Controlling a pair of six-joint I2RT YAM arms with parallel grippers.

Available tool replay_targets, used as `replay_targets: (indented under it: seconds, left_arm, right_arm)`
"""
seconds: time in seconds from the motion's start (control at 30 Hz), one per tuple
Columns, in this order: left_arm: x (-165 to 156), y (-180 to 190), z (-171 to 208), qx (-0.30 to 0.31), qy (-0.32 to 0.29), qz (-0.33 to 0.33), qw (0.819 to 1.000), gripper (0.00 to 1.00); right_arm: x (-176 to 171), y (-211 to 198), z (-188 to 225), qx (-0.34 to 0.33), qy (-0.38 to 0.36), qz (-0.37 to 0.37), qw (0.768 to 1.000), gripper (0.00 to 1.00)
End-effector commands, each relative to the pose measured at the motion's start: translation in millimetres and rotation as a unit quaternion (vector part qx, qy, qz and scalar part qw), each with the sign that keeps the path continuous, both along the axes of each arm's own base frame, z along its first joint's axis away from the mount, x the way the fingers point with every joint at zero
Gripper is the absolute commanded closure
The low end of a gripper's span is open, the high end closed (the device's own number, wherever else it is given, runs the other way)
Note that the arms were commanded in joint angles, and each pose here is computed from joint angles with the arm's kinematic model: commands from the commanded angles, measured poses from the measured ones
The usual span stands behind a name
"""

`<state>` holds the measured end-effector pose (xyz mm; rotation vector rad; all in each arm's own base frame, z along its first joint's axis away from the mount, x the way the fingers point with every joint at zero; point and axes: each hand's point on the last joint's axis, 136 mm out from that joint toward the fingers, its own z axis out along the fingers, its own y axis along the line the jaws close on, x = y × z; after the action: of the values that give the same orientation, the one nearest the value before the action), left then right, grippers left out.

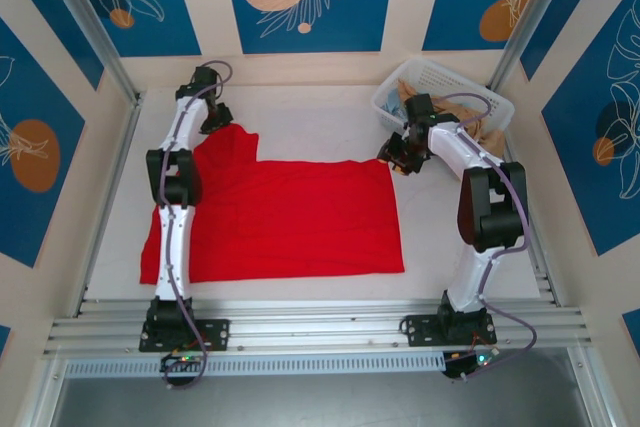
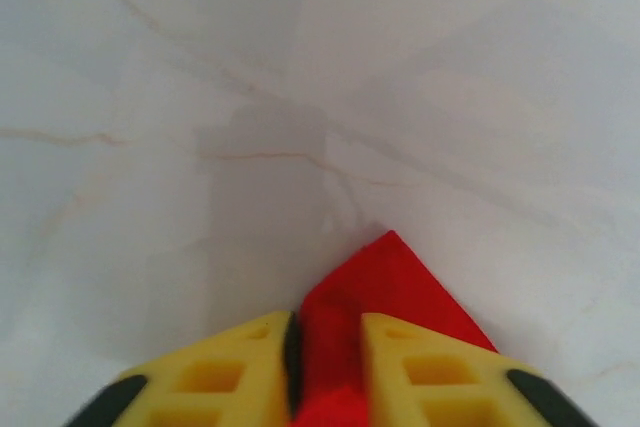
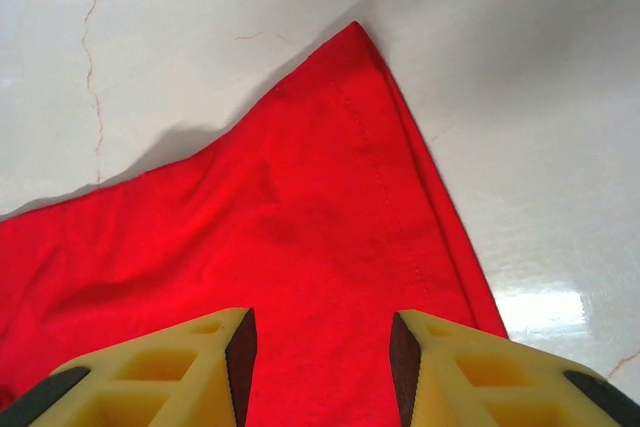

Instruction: Fold and stack the t-shirts

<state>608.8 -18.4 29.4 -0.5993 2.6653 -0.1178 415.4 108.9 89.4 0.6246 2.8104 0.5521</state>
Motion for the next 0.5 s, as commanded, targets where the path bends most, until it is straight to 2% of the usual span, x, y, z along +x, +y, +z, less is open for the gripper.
replay_targets:
  seconds: [0.0, 0.13, 0.47]
  left_arm:
    - [-42, -3, -28, 0.016, 0.097, 0.004, 0.995, 0.88]
    - [-34, -3, -12, 0.018, 0.074, -0.003, 0.997, 1.0]
    - [-21, -3, 60, 0.007, -0.009, 0.016, 1.0, 1.0]
  right_arm:
    - [9, 0, 3, 0.003, 0.002, -0.009, 1.0, 0.58]
    - [15, -2, 2, -0.005, -0.003, -0.007, 1.0, 0.58]
    - [33, -15, -22, -0.063, 0.005, -0.007, 0.998, 0.58]
